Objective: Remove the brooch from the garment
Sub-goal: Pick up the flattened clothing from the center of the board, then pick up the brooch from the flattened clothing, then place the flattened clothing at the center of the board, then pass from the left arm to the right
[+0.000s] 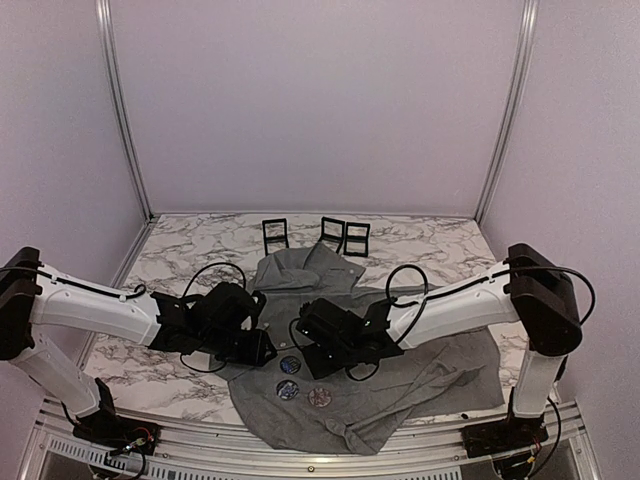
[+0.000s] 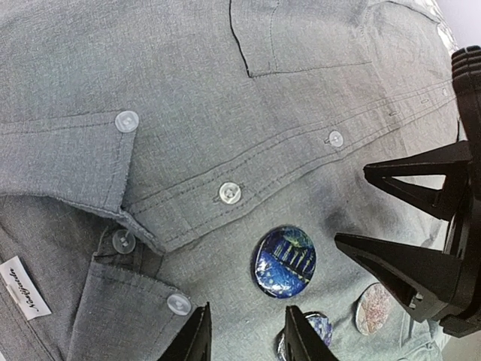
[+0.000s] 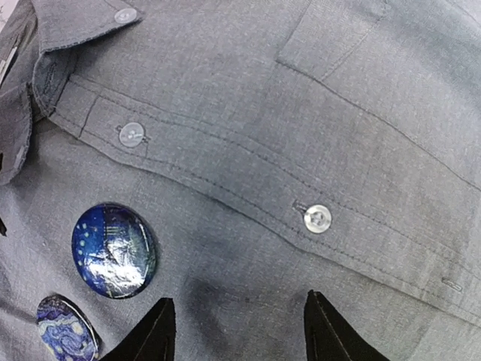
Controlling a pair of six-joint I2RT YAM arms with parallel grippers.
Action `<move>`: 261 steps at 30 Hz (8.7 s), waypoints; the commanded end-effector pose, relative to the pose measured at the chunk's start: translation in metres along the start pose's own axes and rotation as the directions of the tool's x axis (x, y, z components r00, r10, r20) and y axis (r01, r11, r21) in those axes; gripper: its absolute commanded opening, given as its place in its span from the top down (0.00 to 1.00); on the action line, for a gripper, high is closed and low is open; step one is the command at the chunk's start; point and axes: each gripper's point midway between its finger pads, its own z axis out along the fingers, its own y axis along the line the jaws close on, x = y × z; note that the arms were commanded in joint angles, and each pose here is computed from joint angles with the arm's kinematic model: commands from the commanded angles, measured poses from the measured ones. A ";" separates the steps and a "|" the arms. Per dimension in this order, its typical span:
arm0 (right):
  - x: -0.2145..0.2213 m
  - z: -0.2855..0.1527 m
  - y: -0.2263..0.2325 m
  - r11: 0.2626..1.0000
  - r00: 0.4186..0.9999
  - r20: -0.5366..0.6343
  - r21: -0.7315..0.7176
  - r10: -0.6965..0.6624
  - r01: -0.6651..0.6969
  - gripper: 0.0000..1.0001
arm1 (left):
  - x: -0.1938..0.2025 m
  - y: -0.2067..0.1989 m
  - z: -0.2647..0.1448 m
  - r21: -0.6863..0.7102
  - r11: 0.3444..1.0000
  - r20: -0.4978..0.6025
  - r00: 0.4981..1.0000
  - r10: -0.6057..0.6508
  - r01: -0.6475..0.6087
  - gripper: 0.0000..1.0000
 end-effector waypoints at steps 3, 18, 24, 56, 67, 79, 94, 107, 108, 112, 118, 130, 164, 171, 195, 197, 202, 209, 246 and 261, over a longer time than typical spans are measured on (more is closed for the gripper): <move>0.013 0.015 0.000 0.998 0.999 -0.042 0.050 -0.024 0.026 0.42 | -0.001 0.007 -0.005 -0.020 1.000 0.009 1.000 -0.018 0.018 0.66; 0.036 0.033 0.007 1.000 0.994 -0.109 0.010 -0.006 0.007 0.92 | 0.000 0.016 -0.006 -0.025 0.998 0.010 0.998 -0.056 0.056 0.66; 0.019 0.022 0.019 0.999 0.997 -0.072 -0.049 0.013 -0.017 1.00 | 0.001 0.015 -0.006 -0.009 0.997 0.007 0.997 -0.075 0.075 0.66; -0.132 -0.091 0.035 0.930 0.946 0.249 -0.350 0.209 -0.113 1.00 | -0.059 -0.030 -0.035 0.120 0.984 0.112 0.983 -0.146 0.132 0.59; -0.122 -0.091 0.057 0.910 0.954 0.229 -0.406 0.191 -0.084 1.00 | -0.048 0.003 -0.024 0.003 0.972 0.124 0.964 -0.235 0.237 0.60; -0.100 -0.075 0.087 0.908 0.973 0.193 -0.418 0.128 -0.037 1.00 | -0.024 0.017 -0.021 0.030 0.940 0.111 0.934 -0.340 0.339 0.65; -0.083 -0.070 0.102 0.901 0.978 0.174 -0.432 0.119 -0.033 1.00 | -0.014 0.003 -0.029 0.153 0.900 0.107 0.899 -0.425 0.408 0.63; -0.071 -0.072 0.099 0.898 0.980 0.157 -0.438 0.119 -0.039 1.00 | -0.010 0.001 -0.006 0.167 0.865 0.088 0.866 -0.492 0.474 0.63; -0.071 -0.072 0.098 0.899 0.980 0.157 -0.436 0.119 -0.039 1.00 | -0.007 0.003 -0.003 0.155 0.866 0.085 0.867 -0.491 0.475 0.64; -0.071 -0.073 0.097 0.899 0.980 0.159 -0.436 0.119 -0.039 1.00 | -0.001 0.009 0.001 0.124 0.869 0.078 0.868 -0.490 0.480 0.67; -0.068 -0.071 0.096 0.901 0.981 0.152 -0.432 0.121 -0.044 1.00 | 0.002 0.013 0.001 0.106 0.871 0.076 0.870 -0.488 0.479 0.74; -0.064 -0.064 0.102 0.903 0.986 0.134 -0.429 0.098 -0.031 1.00 | 0.005 0.015 -0.002 0.107 0.865 0.070 0.865 -0.498 0.490 0.86; -0.044 -0.049 0.099 0.902 0.991 0.080 -0.427 0.106 -0.062 1.00 | 0.019 0.022 0.010 0.066 0.867 0.032 0.868 -0.496 0.493 0.86; -0.041 -0.048 0.096 0.905 0.991 0.078 -0.420 0.108 -0.066 1.00 | 0.016 0.019 0.012 0.078 0.870 0.036 0.870 -0.491 0.488 0.91; -0.042 -0.038 0.071 0.937 0.987 0.097 -0.338 0.125 -0.085 1.00 | -0.007 0.008 0.002 0.134 0.915 0.087 0.915 -0.394 0.381 1.00; -0.044 -0.036 0.064 0.941 0.986 0.099 -0.326 0.131 -0.092 1.00 | -0.010 0.005 -0.004 0.146 0.925 0.093 0.926 -0.365 0.350 1.00; -0.052 -0.030 0.047 0.947 0.985 0.101 -0.305 0.143 -0.106 1.00 | -0.017 -0.002 -0.013 0.199 0.930 0.098 0.938 -0.332 0.308 1.00; -0.062 -0.021 0.028 0.951 0.984 0.093 -0.286 0.152 -0.120 1.00 | -0.022 -0.012 -0.020 0.239 0.938 0.050 0.962 -0.269 0.250 1.00; -0.063 -0.061 0.044 0.950 0.926 0.289 -0.126 -0.242 0.287 0.48 | -0.024 -0.018 -0.009 0.236 0.931 -0.194 0.952 -0.236 0.279 1.00; -0.045 -0.027 0.050 0.911 0.882 0.254 -0.008 -0.397 0.412 0.37 | -0.025 -0.021 -0.014 0.247 0.925 -0.250 0.941 -0.227 0.289 1.00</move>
